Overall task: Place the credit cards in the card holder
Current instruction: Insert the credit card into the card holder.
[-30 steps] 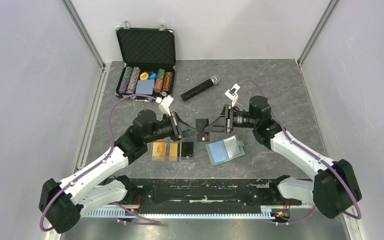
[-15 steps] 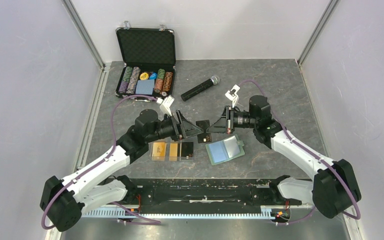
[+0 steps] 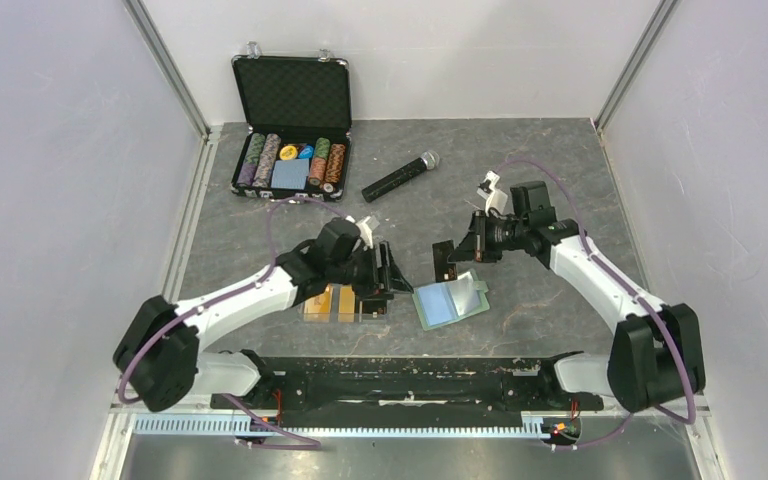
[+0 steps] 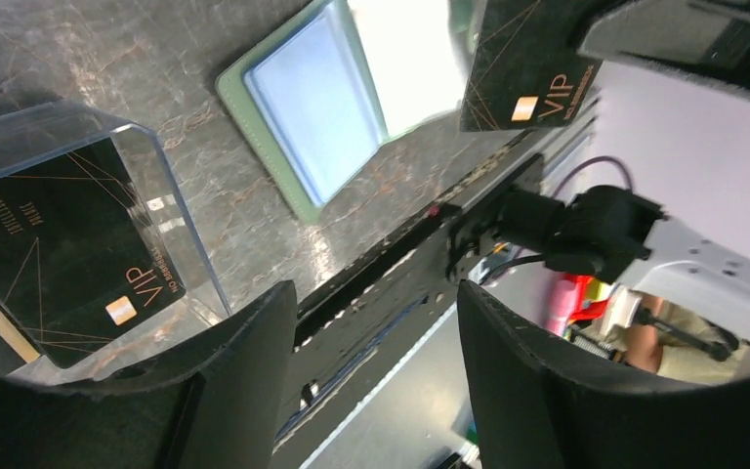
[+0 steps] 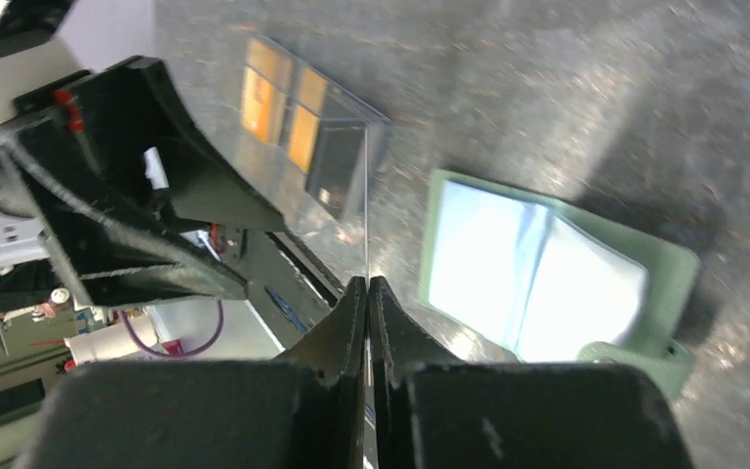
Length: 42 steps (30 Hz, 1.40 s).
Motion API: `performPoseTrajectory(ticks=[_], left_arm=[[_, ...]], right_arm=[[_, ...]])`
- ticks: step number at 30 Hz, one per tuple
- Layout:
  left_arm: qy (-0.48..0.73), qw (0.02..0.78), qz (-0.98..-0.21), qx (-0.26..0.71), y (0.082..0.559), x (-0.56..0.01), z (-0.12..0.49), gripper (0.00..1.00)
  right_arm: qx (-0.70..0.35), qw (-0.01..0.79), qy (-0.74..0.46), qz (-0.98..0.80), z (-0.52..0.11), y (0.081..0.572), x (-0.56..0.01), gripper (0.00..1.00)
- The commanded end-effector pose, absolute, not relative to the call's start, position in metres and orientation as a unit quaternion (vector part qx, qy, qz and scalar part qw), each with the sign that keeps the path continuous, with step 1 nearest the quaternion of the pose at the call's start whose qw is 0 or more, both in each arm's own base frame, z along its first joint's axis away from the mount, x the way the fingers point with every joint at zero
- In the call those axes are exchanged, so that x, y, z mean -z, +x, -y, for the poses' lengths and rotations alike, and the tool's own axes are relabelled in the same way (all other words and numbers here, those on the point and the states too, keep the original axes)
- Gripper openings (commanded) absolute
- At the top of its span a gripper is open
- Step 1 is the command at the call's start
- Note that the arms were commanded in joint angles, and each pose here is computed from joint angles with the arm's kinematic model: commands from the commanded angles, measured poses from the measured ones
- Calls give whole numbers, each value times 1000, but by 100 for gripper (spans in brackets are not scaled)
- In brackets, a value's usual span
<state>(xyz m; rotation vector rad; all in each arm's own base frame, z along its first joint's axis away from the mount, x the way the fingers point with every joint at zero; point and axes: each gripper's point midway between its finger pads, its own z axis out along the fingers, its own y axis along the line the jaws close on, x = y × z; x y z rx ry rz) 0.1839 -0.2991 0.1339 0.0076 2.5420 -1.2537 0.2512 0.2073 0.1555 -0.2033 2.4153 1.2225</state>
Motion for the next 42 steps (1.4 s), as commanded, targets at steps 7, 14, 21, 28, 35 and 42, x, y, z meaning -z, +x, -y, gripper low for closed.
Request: performPoseTrajectory(ticks=[7,14,21,28,35,42], left_arm=[[92,129,-921,356,181,-113,324,63],[91,103,-928,346,189,-101,347,58],[75,61,-946,310,186,-67,347,56],[87,40,-960,264,179,-41,339,51],[109,26,-970,217,176,-21,335,47],[122,17,-979,163,174,-6,322,40]], right_arm=[[-336,144,-89,-926,-170,244,-109,0],[-310,129,-101,-936,-162,243,-86,0],[-315,138,-116,-932,-163,242,-67,0],[-334,115,-113,-929,-167,233,-48,0],[-344,98,-113,-927,-169,226,-38,0],[-366,85,-103,-921,-174,218,-37,0]])
